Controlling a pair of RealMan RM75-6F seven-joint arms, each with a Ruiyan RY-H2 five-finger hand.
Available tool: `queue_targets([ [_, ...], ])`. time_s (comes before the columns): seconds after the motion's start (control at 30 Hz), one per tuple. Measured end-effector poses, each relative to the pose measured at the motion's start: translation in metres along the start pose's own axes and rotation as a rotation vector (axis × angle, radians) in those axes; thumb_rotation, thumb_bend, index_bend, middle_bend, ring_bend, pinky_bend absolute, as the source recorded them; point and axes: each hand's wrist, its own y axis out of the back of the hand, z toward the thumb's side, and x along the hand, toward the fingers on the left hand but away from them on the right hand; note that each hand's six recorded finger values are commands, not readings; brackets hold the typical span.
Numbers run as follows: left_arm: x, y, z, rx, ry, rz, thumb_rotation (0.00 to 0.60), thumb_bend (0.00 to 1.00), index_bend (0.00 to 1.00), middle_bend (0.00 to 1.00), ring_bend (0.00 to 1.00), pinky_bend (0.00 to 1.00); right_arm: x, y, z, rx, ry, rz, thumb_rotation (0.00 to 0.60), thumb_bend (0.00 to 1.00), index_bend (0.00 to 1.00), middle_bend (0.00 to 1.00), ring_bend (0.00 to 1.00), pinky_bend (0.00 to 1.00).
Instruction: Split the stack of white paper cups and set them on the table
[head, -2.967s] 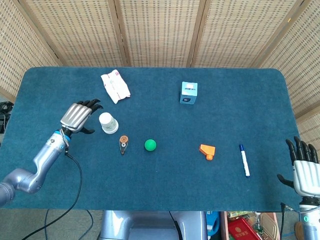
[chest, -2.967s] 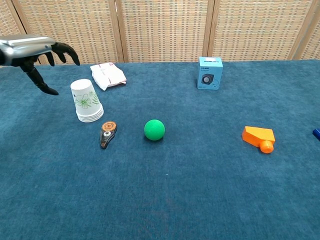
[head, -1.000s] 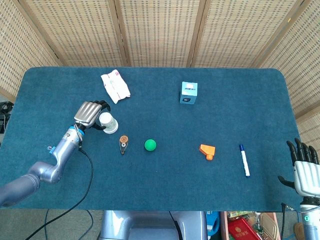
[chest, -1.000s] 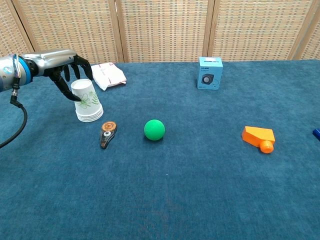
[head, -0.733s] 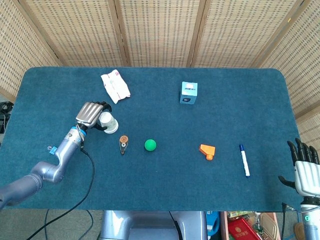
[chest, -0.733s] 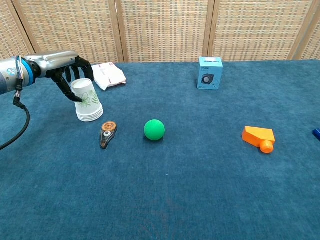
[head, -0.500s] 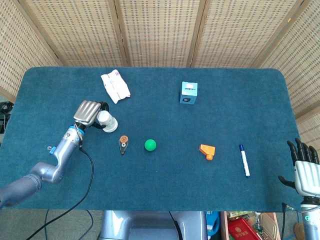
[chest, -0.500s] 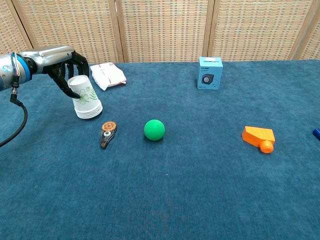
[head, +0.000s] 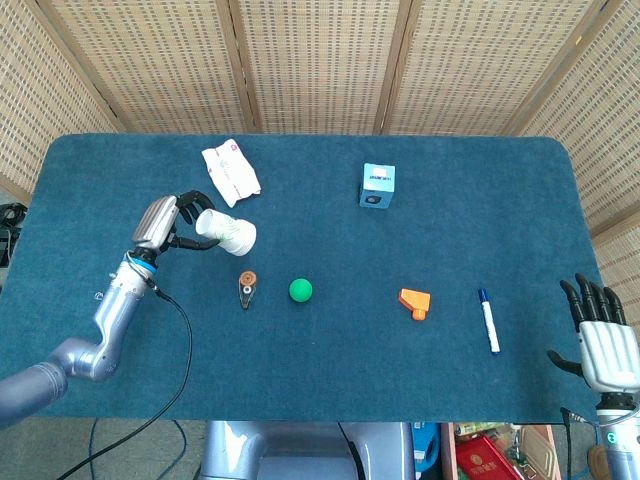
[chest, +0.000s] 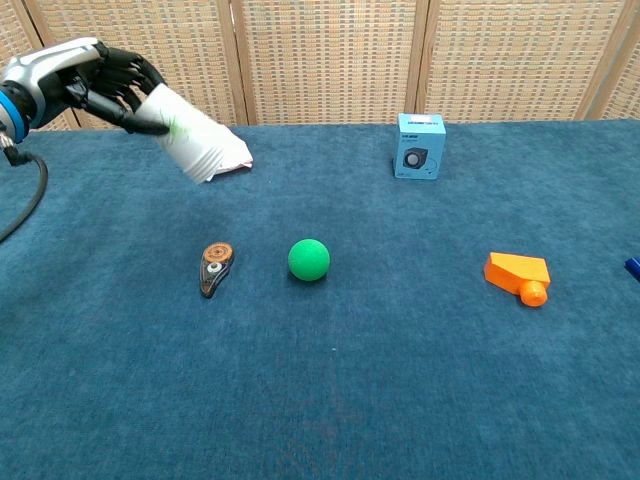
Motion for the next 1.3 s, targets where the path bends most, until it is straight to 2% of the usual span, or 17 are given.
queue_targets([
  [0.17, -0.007, -0.004, 0.012, -0.419, -0.008, -0.008, 0.600, 0.08, 0.52, 0.52, 0.51, 0.50, -0.009, 0.019, 0.019, 0.012, 0.175, -0.083, 0.600, 0.00, 0.11, 0.00, 0.00, 0.00],
  [0.27, -0.008, -0.016, 0.027, -0.598, -0.025, -0.043, 0.600, 0.08, 0.52, 0.52, 0.51, 0.50, -0.020, 0.035, 0.037, 0.030, 0.311, -0.140, 0.600, 0.00, 0.15, 0.01, 0.00, 0.02],
  [0.37, -0.008, -0.032, 0.044, -0.695, -0.040, -0.100, 0.600, 0.08, 0.52, 0.52, 0.51, 0.50, -0.030, 0.047, 0.048, 0.028, 0.388, -0.169, 0.600, 0.00, 0.18, 0.03, 0.00, 0.06],
  [0.6, 0.000, -0.068, 0.079, -0.769, -0.069, -0.214, 0.600, 0.08, 0.52, 0.52, 0.51, 0.50, -0.048, 0.060, 0.071, 0.001, 0.493, -0.209, 0.600, 0.00, 0.25, 0.08, 0.00, 0.12],
  [0.77, 0.007, -0.093, 0.104, -0.783, -0.086, -0.285, 0.600, 0.08, 0.52, 0.52, 0.51, 0.50, -0.065, 0.066, 0.096, 0.001, 0.570, -0.222, 0.600, 0.07, 0.30, 0.09, 0.00, 0.14],
  [0.9, 0.010, -0.107, 0.116, -0.817, -0.081, -0.316, 0.600, 0.08, 0.52, 0.52, 0.51, 0.50, -0.078, 0.070, 0.117, 0.010, 0.627, -0.230, 0.600, 0.11, 0.34, 0.09, 0.00, 0.15],
  [1.07, 0.011, -0.131, 0.124, -0.833, -0.065, -0.351, 0.600, 0.08, 0.52, 0.52, 0.51, 0.50, -0.093, 0.076, 0.158, -0.016, 0.719, -0.259, 0.600, 0.16, 0.38, 0.10, 0.00, 0.16],
  [1.3, 0.013, -0.145, 0.121, -0.859, -0.025, -0.365, 0.600, 0.08, 0.52, 0.52, 0.51, 0.50, -0.098, 0.081, 0.201, -0.055, 0.821, -0.302, 0.600, 0.21, 0.42, 0.12, 0.01, 0.18],
])
